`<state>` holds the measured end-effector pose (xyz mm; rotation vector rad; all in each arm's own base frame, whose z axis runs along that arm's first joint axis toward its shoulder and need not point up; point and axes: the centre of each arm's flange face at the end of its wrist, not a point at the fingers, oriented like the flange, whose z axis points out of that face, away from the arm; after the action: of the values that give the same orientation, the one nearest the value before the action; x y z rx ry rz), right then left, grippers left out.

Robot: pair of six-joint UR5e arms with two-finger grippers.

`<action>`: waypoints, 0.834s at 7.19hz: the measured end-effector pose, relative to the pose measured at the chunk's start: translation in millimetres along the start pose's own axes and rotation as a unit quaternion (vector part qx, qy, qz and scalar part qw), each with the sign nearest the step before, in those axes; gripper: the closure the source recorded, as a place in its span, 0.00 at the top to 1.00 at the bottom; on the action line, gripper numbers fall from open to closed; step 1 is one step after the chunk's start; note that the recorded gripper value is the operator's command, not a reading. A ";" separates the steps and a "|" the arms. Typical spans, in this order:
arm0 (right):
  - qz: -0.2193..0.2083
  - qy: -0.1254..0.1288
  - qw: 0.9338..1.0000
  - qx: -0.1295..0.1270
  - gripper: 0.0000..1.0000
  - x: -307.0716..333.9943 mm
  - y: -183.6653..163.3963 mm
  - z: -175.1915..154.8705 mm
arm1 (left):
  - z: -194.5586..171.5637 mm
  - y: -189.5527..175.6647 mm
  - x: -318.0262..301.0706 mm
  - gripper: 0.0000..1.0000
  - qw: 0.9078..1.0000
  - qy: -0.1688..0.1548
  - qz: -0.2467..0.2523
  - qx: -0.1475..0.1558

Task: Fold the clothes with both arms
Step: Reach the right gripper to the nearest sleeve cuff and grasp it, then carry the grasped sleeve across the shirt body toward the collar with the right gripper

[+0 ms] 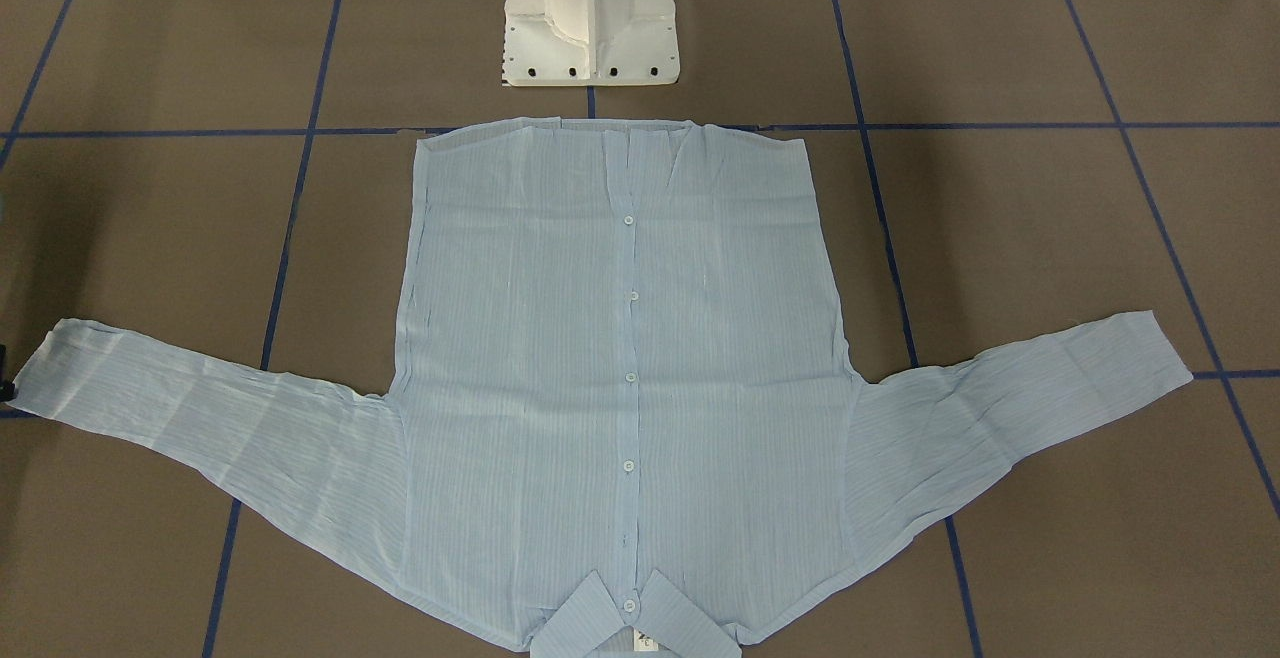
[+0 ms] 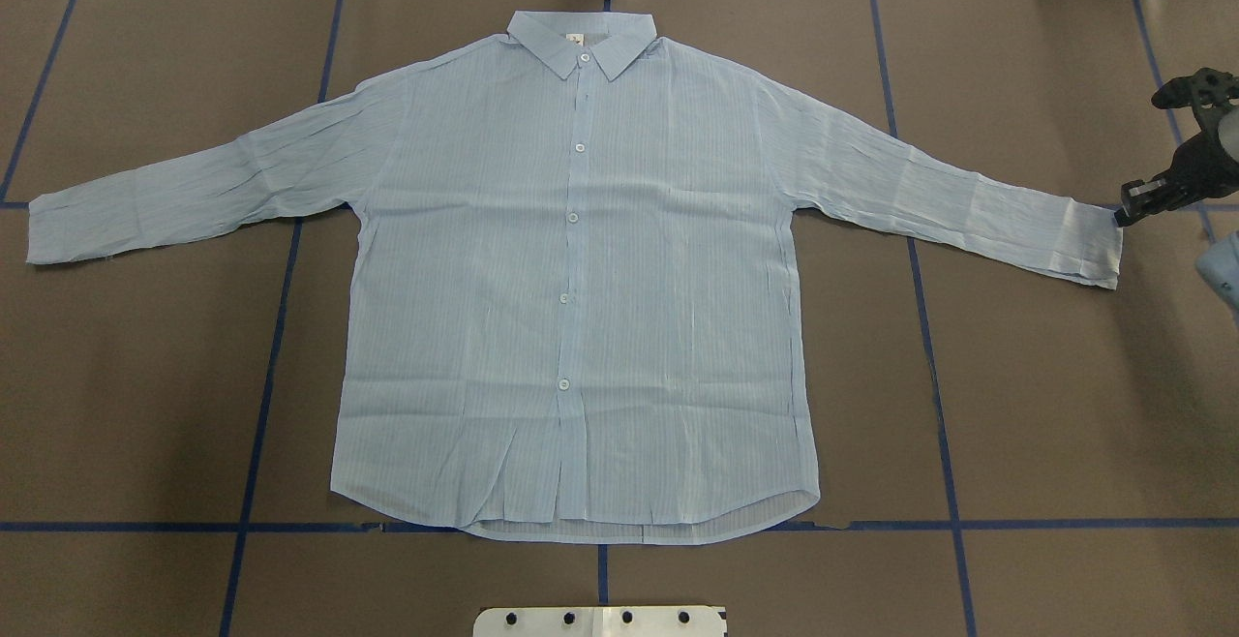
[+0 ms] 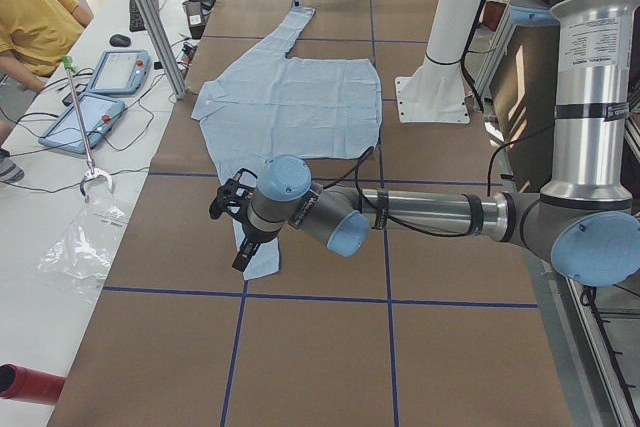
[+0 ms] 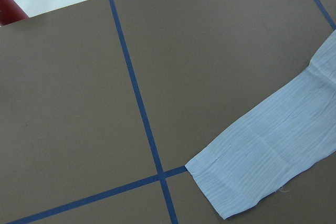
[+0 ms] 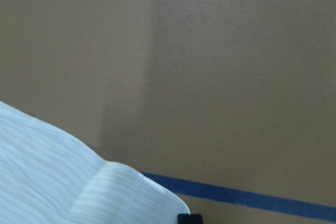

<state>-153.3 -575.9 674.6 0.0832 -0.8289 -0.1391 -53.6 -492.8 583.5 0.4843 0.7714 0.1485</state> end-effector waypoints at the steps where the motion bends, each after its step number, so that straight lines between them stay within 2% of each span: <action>1: 0.005 -0.022 1.000 0.004 0.00 -10.2 0.4 -13.2 | -0.5 0.2 0.5 1.00 1.000 0.000 0.001 0.000; 4: 0.033 -0.062 0.997 0.020 0.00 -47.0 4.7 -48.2 | -2.3 0.0 1.6 1.00 1.000 0.000 0.002 0.002; 6: 0.070 -0.093 0.993 0.025 0.00 -118.4 -12.4 -65.5 | -2.2 -0.1 1.7 1.00 1.000 0.000 0.002 0.002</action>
<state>-184.9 -568.5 542.7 0.0606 -1.0216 0.0063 -53.9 -491.5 581.0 0.4893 0.7709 0.1506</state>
